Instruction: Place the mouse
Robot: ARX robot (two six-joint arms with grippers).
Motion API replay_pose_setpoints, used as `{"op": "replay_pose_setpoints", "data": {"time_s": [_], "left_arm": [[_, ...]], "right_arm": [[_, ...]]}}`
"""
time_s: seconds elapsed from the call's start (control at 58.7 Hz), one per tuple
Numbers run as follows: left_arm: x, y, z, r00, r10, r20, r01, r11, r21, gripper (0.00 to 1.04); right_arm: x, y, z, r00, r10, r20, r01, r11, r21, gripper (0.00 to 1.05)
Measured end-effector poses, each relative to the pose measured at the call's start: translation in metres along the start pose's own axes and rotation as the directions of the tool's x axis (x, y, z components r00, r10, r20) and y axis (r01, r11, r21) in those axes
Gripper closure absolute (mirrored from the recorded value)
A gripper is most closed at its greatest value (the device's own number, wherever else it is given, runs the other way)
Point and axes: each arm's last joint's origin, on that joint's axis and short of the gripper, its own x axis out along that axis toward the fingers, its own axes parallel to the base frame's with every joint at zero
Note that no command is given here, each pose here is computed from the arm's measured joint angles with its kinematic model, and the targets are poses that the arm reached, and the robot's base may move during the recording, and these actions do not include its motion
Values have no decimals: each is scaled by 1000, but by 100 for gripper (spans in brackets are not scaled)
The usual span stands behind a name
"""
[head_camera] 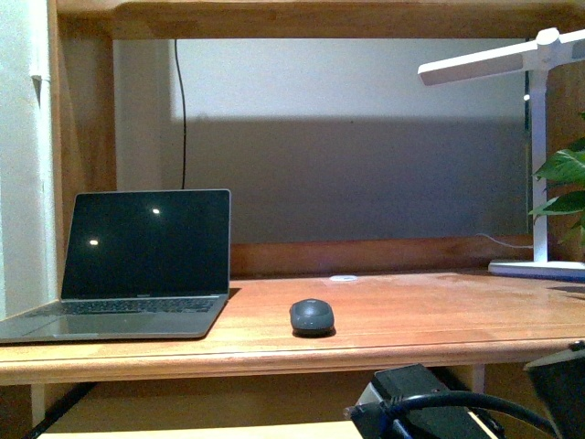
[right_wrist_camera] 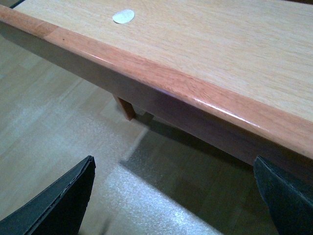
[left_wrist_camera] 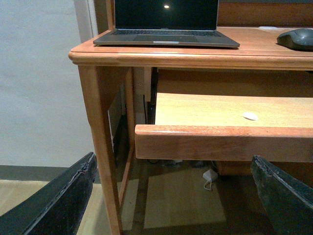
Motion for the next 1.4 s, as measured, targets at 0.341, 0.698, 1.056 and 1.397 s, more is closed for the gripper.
{"op": "replay_pose_setpoints", "data": {"time_s": [0.341, 0.698, 1.056, 1.397], "left_arm": [[0, 0, 0, 1000, 0, 0, 0, 1000, 0, 8], [0, 0, 0, 1000, 0, 0, 0, 1000, 0, 8], [0, 0, 0, 1000, 0, 0, 0, 1000, 0, 8], [0, 0, 0, 1000, 0, 0, 0, 1000, 0, 8]], "right_arm": [[28, -5, -1, 998, -62, -1, 62, 997, 56, 7], [65, -13, 17, 988, -149, 31, 144, 982, 125, 7], [114, -9, 36, 982, -182, 49, 173, 974, 147, 7], [158, 18, 59, 984, -162, 68, 149, 976, 161, 7]]}}
